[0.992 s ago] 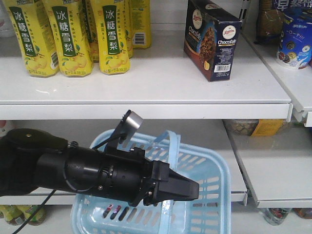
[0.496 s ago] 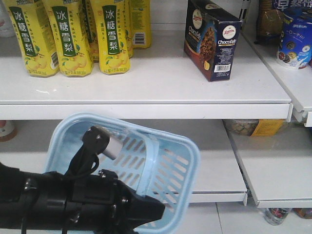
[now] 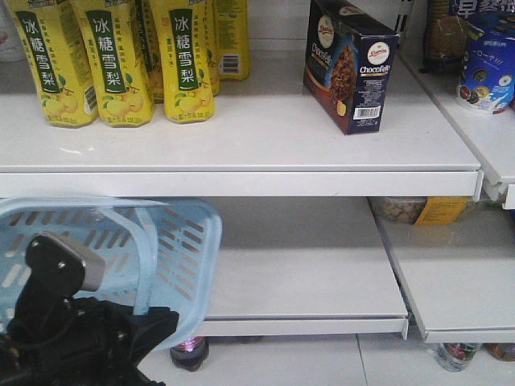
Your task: Left arm holds basket, right arm returns cookies
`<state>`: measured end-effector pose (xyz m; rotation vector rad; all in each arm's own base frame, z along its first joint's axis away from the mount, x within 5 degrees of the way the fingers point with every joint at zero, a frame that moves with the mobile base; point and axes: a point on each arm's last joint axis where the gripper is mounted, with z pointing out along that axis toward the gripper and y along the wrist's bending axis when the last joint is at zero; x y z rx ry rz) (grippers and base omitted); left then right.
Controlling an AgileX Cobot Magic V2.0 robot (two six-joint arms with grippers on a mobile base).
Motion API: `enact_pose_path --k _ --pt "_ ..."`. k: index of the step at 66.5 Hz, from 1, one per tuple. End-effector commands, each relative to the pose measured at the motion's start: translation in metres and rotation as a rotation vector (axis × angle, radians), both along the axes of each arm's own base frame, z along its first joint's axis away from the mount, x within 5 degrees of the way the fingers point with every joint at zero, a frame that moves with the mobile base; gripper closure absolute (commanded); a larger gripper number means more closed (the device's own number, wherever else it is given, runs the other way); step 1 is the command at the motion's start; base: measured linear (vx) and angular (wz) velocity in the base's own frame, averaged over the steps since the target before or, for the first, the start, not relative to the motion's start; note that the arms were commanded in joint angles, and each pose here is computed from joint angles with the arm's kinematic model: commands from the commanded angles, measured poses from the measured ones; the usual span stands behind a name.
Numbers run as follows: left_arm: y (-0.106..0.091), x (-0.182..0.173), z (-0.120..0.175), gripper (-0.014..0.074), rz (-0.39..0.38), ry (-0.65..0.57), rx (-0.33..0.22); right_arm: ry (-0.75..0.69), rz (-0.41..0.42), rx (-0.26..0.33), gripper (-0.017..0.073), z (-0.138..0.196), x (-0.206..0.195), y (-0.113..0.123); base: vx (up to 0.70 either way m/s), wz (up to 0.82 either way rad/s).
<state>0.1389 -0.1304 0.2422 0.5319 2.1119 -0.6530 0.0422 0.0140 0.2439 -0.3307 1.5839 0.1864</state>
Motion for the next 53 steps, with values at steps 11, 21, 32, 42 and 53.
enact_pose_path --k 11,21,32,42,53 --pt "0.036 -0.015 0.005 0.06 0.168 -0.309 -0.171 -0.082 0.0 0.028 0.0568 0.014 -0.001 0.0 0.0 0.0" --pt "0.061 -0.035 -0.006 0.06 0.219 -0.403 -0.249 -0.082 0.0 0.028 0.0568 0.014 -0.001 0.0 0.0 0.0" --pt "0.08 -0.05 -0.016 0.06 0.254 -0.502 -0.228 -0.082 0.0 0.028 0.0568 0.014 -0.001 0.0 0.0 0.0" --pt "0.096 -0.06 -0.023 0.06 0.334 -0.575 -0.185 -0.082 0.0 0.028 0.0568 0.014 -0.001 0.0 0.0 0.0" --pt "0.109 -0.069 -0.032 0.06 0.445 -0.565 -0.174 -0.082 0.0 0.028 0.0568 0.014 -0.001 0.0 0.0 0.0"
